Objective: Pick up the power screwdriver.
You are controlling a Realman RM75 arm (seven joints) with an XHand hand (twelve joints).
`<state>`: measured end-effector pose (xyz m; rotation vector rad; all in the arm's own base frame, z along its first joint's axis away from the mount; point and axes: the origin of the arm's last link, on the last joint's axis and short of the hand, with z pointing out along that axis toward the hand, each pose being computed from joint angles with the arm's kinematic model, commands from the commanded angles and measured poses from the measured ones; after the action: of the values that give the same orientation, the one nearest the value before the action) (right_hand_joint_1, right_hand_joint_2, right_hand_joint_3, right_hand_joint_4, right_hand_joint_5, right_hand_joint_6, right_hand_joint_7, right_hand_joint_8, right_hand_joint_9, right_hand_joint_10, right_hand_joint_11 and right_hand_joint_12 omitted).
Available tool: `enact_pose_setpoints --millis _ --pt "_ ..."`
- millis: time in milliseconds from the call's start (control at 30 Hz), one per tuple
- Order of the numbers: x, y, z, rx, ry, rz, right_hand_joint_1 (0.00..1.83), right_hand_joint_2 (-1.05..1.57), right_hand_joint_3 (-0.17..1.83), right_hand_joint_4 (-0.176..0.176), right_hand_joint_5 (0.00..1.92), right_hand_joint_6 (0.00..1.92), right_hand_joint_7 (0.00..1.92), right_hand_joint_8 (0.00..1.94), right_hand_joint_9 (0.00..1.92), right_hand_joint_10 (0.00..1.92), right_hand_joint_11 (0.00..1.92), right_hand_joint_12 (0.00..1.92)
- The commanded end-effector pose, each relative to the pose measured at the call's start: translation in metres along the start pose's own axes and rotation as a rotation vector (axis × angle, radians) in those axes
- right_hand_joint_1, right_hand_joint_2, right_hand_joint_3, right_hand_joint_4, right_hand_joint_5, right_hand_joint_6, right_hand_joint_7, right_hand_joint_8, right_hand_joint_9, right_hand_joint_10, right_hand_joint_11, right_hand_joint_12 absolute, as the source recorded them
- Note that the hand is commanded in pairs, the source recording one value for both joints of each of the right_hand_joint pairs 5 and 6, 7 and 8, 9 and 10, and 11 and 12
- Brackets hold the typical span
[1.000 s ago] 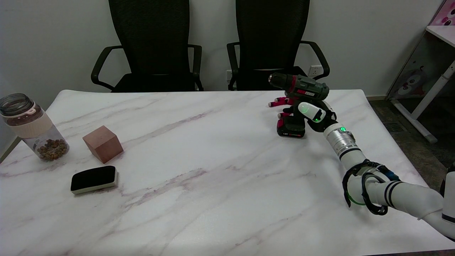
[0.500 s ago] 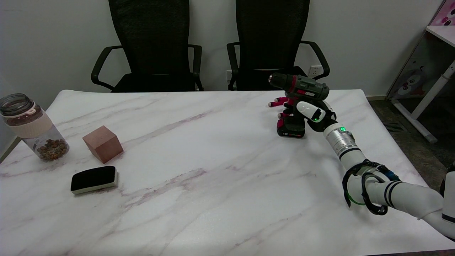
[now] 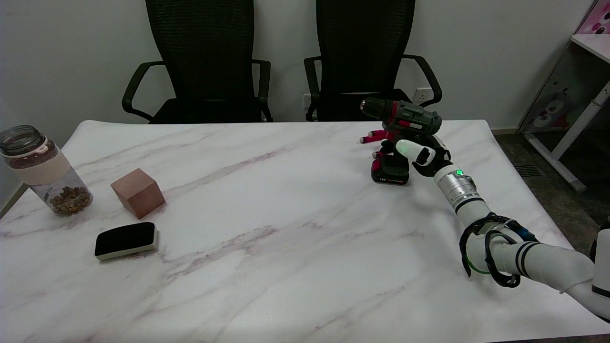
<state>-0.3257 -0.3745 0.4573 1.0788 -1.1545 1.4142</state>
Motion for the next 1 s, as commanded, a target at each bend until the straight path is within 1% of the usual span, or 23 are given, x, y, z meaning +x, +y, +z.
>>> enact_pose_setpoints --millis 33,200,300,367,433,467,700,833,1000 --pt "0.0033 -0.0007 0.0004 -0.004 0.000 -0.017 1.19 -0.43 1.37 0.176 0.53 0.53 0.53 0.53 0.91 0.91 0.90 0.90" --pt "0.0034 -0.0001 -0.0002 -0.005 0.001 -0.018 1.22 -0.38 1.44 0.176 0.58 0.58 0.58 0.58 0.98 0.98 0.91 0.91" --pt "0.0037 0.0000 -0.0006 -0.004 0.001 -0.021 1.23 -0.33 1.54 0.176 0.64 0.64 0.64 0.64 1.08 1.08 0.93 0.93" --pt "0.0038 0.0004 -0.0011 -0.005 0.001 -0.022 1.25 -0.27 1.57 0.176 0.68 0.68 0.68 0.68 1.14 1.14 0.96 0.96" --pt "0.0037 0.0004 -0.0012 -0.005 0.001 -0.019 1.26 -0.22 1.56 0.176 0.70 0.70 0.70 0.70 1.19 1.19 0.99 0.99" --pt "0.0033 0.0008 -0.0016 -0.006 0.000 -0.017 1.27 -0.16 1.60 0.176 0.74 0.74 0.74 0.74 1.24 1.24 1.04 1.04" --pt "0.0023 0.0023 -0.0031 -0.007 -0.001 -0.010 1.28 0.01 1.53 0.176 0.83 0.83 0.83 0.83 1.35 1.35 1.23 1.23" --pt "0.0017 0.0022 -0.0030 -0.007 -0.002 -0.009 1.28 0.09 1.48 0.176 0.86 0.86 0.86 0.86 1.38 1.38 1.25 1.25" --pt "0.0000 0.0017 -0.0024 -0.005 -0.009 -0.009 1.28 0.15 1.50 0.176 0.89 0.89 0.89 0.89 1.45 1.45 1.28 1.28"
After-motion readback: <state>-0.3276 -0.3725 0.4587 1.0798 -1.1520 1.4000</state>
